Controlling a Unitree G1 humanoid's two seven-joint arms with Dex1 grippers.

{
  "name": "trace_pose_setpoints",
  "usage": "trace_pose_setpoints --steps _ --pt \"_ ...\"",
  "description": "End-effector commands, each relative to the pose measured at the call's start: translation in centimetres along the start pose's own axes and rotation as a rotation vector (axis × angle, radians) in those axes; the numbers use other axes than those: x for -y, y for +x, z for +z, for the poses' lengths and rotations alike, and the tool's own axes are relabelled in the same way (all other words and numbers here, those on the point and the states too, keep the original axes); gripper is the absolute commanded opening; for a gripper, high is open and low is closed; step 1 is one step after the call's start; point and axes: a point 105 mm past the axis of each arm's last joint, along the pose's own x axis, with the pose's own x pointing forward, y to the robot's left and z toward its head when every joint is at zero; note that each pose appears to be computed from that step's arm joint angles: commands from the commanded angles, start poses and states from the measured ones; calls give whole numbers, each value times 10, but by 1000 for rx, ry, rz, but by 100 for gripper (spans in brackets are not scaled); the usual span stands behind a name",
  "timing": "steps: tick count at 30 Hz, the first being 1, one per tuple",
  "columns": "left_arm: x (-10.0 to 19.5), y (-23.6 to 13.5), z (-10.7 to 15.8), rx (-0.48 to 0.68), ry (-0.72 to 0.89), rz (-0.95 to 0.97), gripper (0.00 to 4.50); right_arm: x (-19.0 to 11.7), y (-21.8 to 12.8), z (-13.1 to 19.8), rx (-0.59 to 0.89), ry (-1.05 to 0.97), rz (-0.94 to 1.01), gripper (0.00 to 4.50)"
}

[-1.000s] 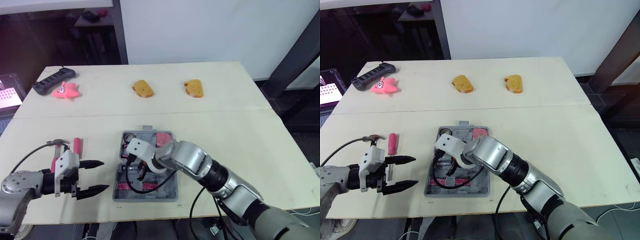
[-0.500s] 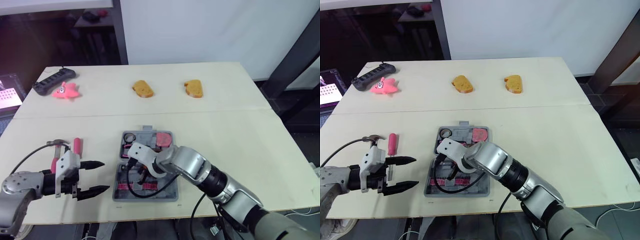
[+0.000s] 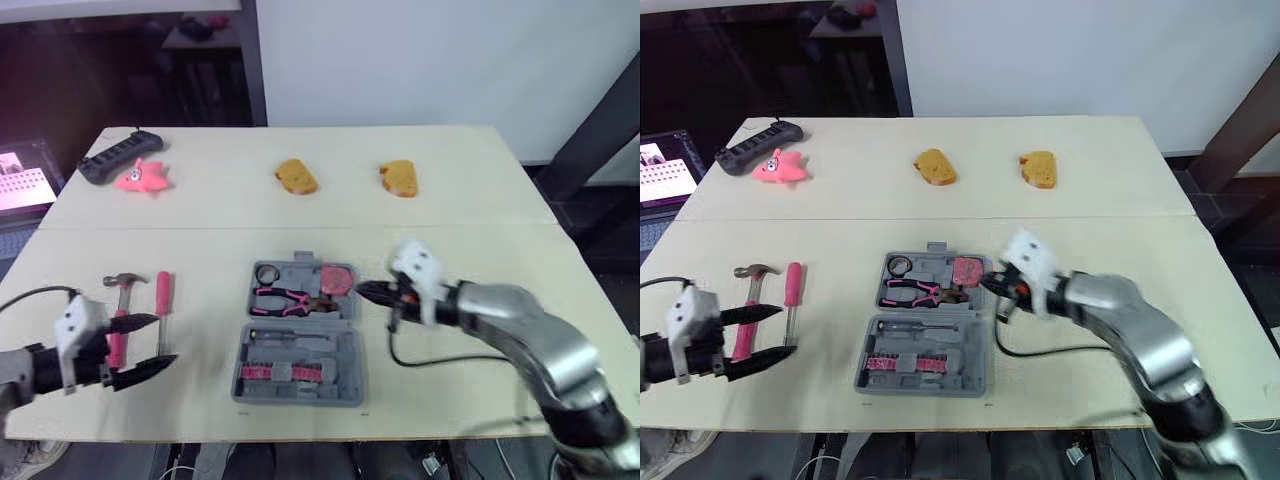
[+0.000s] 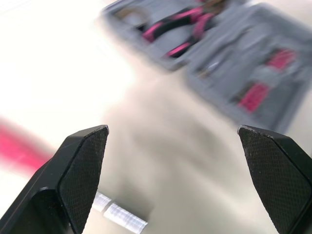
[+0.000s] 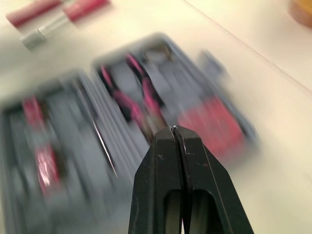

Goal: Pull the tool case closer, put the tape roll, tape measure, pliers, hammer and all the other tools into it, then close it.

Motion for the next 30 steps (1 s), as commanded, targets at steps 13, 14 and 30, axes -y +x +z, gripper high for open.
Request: trace_pose_setpoints --steps 13,14,30 --pt "-51 -146 -65 -213 -141 493 450 29 -148 -101 -61 139 -210 446" --pt "-52 -146 -64 -210 -138 493 450 28 -150 -104 -63 138 -206 446" --pt "-61 -79 -19 4 -178 645 450 31 -126 -75 80 157 -206 446"
